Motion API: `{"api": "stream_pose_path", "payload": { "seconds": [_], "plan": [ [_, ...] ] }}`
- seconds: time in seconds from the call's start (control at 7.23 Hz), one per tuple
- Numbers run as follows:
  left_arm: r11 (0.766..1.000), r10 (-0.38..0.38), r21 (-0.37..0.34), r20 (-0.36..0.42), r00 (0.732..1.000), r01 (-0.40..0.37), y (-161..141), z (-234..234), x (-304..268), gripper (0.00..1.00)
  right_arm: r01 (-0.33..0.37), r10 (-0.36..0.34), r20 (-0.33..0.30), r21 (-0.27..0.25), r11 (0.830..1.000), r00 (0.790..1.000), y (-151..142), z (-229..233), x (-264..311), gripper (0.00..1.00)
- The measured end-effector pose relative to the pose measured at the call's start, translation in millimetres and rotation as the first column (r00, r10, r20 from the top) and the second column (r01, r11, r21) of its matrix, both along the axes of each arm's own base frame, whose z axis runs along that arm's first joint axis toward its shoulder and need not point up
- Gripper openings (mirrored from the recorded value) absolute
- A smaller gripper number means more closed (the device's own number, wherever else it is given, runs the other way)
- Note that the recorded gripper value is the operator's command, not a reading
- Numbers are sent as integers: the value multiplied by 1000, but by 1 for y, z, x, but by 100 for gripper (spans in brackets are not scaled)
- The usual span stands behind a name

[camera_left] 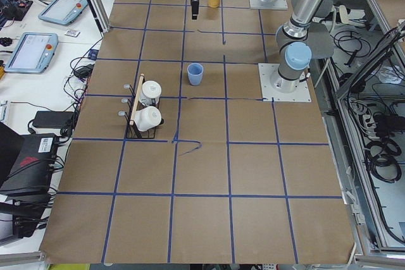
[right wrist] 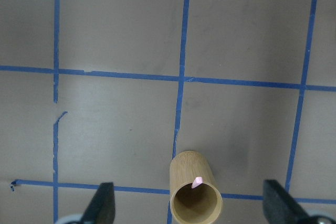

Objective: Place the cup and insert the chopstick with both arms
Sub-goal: 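Lower the left gripper onto the blue cup while the right gripper grasps the pink chopstick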

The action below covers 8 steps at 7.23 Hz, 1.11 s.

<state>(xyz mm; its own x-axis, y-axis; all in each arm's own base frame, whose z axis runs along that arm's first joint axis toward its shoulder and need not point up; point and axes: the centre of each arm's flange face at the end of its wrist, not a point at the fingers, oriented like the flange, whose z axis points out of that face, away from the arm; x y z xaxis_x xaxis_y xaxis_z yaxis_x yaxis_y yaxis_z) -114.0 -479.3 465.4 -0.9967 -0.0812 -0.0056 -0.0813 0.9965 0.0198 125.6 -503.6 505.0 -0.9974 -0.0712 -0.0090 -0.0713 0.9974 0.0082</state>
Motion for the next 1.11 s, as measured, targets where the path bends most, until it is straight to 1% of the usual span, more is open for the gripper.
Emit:
{"api": "stream_pose_path", "payload": {
  "seconds": [0.14,0.28,0.41,0.55,0.69,0.83,0.97,1.11],
  "plan": [
    [999,-9,40,1,1000,9,-1,-40,8,100,11,-11,-4,61,998,1000,2,-13,-6,100],
    [998,-35,44,0,999,35,-4,-81,20,100,17,-16,-5,102,995,1000,4,-28,-9,100],
    [997,-75,28,4,997,75,-6,-120,33,100,19,-18,-5,128,992,1000,6,-45,-10,100],
    [994,-104,15,22,994,104,-9,-152,45,98,20,-19,-7,139,990,1000,8,-70,-11,100],
    [993,-118,23,40,992,118,-10,-177,54,97,21,-20,-10,155,988,1000,14,-98,-11,100],
    [991,-128,45,47,991,126,-9,-194,58,68,22,-20,-12,180,983,1000,21,-120,-11,95],
    [989,-134,71,49,990,131,-9,-208,61,18,21,-17,-23,196,980,1000,25,-132,-12,90],
    [987,-137,89,50,989,132,-11,-217,62,0,21,-11,-48,209,978,999,29,-141,-15,77]
  ]
}}
